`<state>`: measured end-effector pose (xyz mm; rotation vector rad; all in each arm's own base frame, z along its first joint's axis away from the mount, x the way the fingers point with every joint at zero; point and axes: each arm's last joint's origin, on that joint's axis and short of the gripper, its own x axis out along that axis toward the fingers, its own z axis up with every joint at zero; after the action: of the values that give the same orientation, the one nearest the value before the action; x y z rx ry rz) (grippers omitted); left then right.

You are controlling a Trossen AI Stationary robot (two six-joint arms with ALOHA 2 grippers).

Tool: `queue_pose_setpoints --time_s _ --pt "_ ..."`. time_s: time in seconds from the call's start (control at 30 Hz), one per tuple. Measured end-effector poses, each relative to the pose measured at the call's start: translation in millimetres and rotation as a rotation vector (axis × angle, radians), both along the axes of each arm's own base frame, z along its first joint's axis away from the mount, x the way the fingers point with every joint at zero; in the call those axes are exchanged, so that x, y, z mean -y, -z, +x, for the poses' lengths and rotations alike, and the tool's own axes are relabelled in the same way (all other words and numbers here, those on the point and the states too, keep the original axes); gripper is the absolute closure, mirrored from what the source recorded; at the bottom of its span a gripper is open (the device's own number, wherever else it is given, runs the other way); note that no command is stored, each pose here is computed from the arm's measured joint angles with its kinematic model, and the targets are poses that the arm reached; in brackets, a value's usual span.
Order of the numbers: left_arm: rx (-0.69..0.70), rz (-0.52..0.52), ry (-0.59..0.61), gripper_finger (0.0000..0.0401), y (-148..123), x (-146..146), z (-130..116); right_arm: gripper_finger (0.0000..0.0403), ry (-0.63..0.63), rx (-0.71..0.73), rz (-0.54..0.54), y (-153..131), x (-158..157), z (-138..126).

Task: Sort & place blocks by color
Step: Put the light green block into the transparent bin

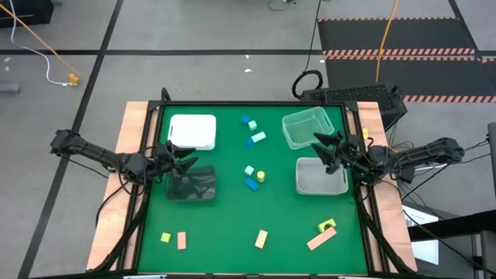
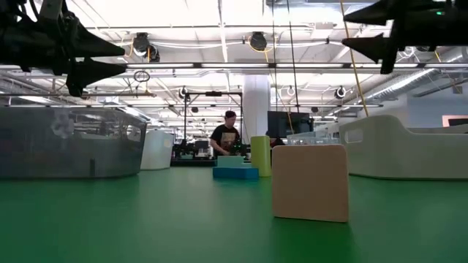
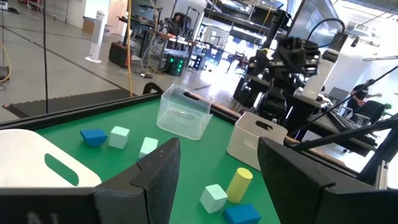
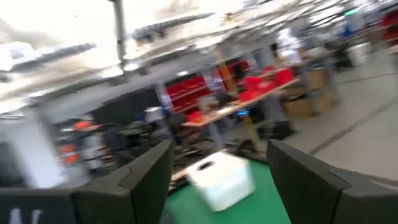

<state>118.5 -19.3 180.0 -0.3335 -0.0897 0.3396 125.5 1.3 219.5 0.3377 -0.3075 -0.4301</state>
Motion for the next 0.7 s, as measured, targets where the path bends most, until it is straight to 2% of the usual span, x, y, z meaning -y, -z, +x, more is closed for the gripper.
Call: queue_pose_setpoints --time_s 0.4,0.5,0.7 --pt "0.000 0.000 0.000 0.0185 0 0 0 0.0154 0.199 -0.095 0.020 -24 28 37" --pt "0.000 0.000 0.000 0.0185 0 0 0 0.0154 0.216 -0.095 0.043 -33 33 48" --pt "-0.002 0.005 0.000 0.0185 0 0 0 0.0154 0.240 -0.193 -0.005 -54 38 70"
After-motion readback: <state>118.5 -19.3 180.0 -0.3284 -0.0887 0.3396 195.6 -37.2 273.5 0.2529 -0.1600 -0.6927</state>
